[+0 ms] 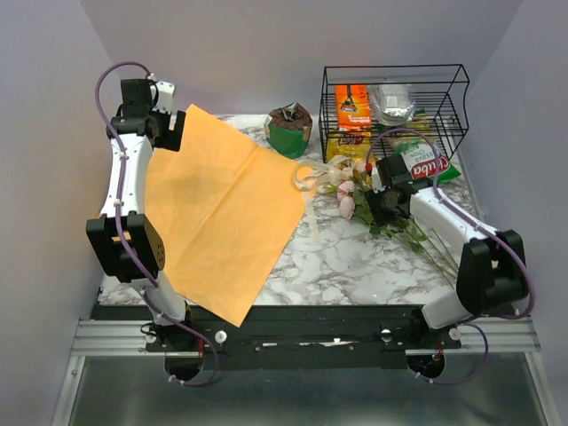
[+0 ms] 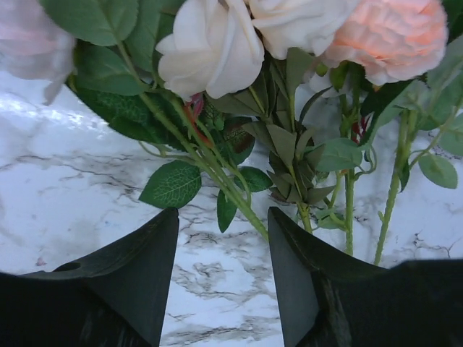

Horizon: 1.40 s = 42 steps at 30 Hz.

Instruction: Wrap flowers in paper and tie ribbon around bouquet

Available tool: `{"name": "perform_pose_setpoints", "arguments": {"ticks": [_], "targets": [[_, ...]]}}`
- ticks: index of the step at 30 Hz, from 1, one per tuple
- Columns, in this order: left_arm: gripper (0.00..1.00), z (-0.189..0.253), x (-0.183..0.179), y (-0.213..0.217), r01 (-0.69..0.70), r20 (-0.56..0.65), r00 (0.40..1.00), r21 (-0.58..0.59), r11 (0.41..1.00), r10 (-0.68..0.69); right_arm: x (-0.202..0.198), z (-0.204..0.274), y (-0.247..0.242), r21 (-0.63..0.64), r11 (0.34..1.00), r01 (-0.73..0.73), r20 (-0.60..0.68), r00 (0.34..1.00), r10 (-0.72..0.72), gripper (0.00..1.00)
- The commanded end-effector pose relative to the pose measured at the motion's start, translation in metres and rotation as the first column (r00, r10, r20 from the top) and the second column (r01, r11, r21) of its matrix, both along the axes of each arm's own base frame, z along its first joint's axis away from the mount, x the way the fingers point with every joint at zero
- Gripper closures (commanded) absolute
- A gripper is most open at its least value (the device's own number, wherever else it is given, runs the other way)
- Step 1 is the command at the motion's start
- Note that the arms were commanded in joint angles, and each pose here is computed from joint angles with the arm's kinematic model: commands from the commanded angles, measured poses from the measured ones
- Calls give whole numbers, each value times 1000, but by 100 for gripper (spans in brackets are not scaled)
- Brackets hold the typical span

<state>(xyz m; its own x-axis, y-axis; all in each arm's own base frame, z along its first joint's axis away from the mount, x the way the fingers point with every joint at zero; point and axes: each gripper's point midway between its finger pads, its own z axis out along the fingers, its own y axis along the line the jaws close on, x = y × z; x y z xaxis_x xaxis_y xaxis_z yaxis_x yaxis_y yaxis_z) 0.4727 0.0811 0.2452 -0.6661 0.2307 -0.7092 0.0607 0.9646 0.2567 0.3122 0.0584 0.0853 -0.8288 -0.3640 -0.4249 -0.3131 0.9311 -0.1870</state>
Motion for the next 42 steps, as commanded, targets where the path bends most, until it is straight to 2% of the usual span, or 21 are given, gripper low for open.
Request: {"name": "perform_pose_setpoints", "arguments": {"ticks": [1, 4, 7, 10, 14, 17, 18, 20, 26, 31, 34, 35, 37, 38, 40, 41, 42], "targets": [[1, -3, -32, -27, 90, -37, 995, -109, 990, -95, 2, -13, -4, -64, 997, -44, -94, 995, 37, 43], [1, -7, -50, -40, 136, -52, 988, -151, 979, -145, -3, -29, -4, -67, 997, -40, -145, 989, 30, 43], [1, -39, -73, -45, 134, -127, 979, -179, 975, -158, -11, -49, -8, -94, 994, -50, -206, 978, 30, 41], [2, -55, -85, -49, 134, -150, 975, -197, 971, -165, -6, -59, -12, -127, 991, -45, -223, 975, 16, 41], [2, -60, -91, -56, 138, -149, 973, -232, 963, -176, 1, -65, -14, -155, 986, -60, -247, 969, 20, 50], [2, -58, -92, -56, 136, -143, 975, -232, 963, -172, -3, -69, -12, -142, 988, -65, -265, 964, 26, 70], [2, -56, -92, -56, 136, -137, 976, -229, 964, -170, -2, -66, -11, -141, 988, -61, -263, 964, 22, 84], [2, -54, -93, -56, 134, -138, 976, -229, 964, -168, -4, -58, -14, -151, 987, -52, -265, 964, 10, 99], [2, -45, -94, -61, 151, -116, 976, -234, 960, -182, 3, 2, 3, -52, 997, -63, -125, 991, 56, 99], [2, -39, -96, -75, 193, -108, 968, -247, 950, -224, 1, 53, 27, 51, 981, -189, -20, 981, 191, 99], [2, -31, -98, -86, 225, -91, 961, -279, 934, -259, -4, 87, 51, 174, 943, -285, 60, 958, 279, 99], [3, -24, -98, -93, 250, -71, 956, -306, 919, -283, -8, 107, 67, 246, 906, -343, 111, 939, 326, 99], [5, -16, -101, -102, 271, -59, 950, -340, 900, -308, -13, 128, 83, 312, 855, -416, 179, 909, 377, 99], [9, -6, -102, -110, 306, -30, 940, -371, 877, -340, -21, 146, 99, 380, 794, -475, 239, 879, 412, 99], [14, 8, -111, -127, 368, -4, 914, -416, 832, -407, -16, 184, 119, 452, 728, -516, 364, 851, 378, 99], [18, 23, -114, -136, 417, 35, 895, -424, 804, -445, -19, 201, 132, 507, 666, -547, 412, 833, 370, 99], [19, 38, -126, -154, 484, 83, 858, -461, 744, -507, -24, 224, 141, 584, 624, -520, 441, 848, 294, 99]]}}
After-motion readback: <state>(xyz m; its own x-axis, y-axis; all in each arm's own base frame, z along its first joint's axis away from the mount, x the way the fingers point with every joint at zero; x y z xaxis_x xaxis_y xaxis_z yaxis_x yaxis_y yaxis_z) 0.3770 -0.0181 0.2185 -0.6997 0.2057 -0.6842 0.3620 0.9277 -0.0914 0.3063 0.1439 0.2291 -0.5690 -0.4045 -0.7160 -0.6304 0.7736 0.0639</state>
